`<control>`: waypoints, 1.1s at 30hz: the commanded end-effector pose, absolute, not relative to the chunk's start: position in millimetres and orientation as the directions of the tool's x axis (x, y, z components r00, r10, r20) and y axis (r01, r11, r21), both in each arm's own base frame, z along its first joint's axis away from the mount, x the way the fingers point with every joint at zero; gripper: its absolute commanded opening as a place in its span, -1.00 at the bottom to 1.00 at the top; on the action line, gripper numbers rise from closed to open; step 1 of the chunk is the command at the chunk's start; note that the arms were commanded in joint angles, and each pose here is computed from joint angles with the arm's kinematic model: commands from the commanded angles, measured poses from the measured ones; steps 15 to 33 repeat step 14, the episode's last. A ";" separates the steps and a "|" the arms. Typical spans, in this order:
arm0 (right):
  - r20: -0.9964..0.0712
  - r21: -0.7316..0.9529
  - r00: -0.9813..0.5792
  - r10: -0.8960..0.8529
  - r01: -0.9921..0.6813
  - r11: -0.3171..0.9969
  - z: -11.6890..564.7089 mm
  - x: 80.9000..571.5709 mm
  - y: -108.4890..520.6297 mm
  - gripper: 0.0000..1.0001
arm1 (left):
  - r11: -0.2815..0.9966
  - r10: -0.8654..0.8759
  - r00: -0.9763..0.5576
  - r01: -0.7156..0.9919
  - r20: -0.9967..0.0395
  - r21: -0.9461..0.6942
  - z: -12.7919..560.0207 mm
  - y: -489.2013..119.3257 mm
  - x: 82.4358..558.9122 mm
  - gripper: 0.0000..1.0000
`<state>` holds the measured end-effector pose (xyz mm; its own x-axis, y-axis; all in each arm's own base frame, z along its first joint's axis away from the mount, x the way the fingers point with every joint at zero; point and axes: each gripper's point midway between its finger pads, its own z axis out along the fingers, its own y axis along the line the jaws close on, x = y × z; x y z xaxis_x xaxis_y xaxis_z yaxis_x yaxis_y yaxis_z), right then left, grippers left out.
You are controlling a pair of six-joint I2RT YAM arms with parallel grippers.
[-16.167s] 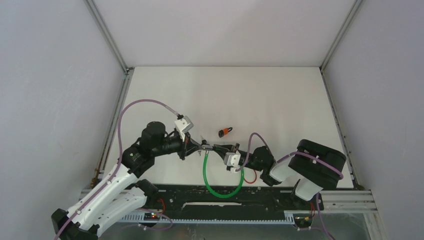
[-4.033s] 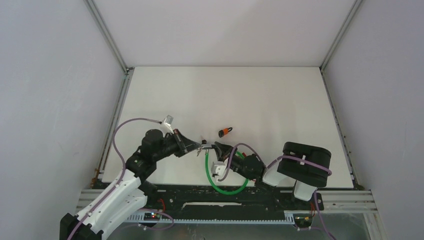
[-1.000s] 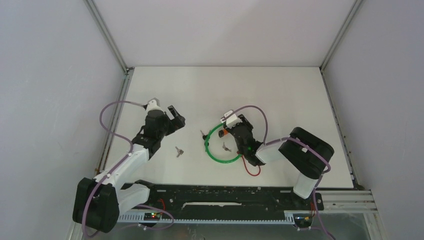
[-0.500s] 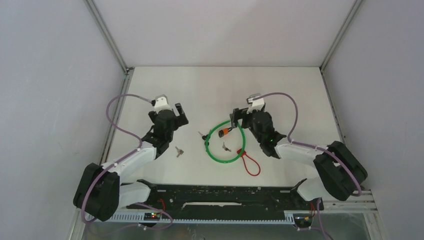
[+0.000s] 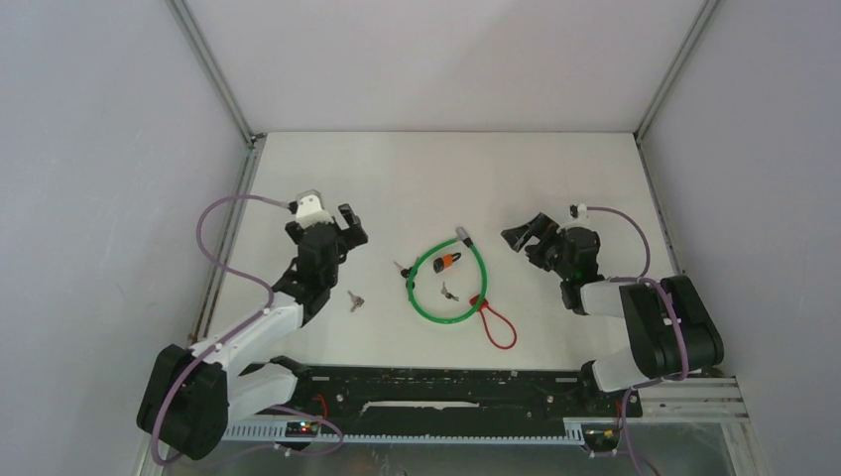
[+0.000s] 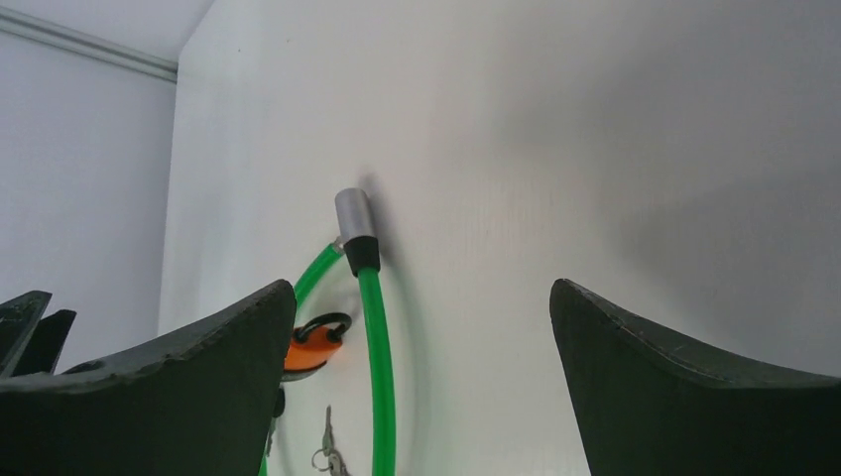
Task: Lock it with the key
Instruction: Reset both arms
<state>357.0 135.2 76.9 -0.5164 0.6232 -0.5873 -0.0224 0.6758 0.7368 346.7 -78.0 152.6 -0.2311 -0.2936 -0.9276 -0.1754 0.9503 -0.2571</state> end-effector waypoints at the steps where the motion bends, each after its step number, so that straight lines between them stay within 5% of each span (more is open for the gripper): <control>1: -0.582 0.785 -0.422 0.696 -0.065 0.617 115.2 364.5 134.3 0.99 | 0.939 -0.327 -0.166 -0.168 -0.930 -0.301 166.0 -74.9 338.9 0.99; 33: -0.609 0.761 -0.404 0.683 -0.053 0.647 115.1 363.5 133.1 0.99 | 0.937 -0.324 -0.164 -0.192 -0.932 -0.292 161.1 -71.2 339.7 0.99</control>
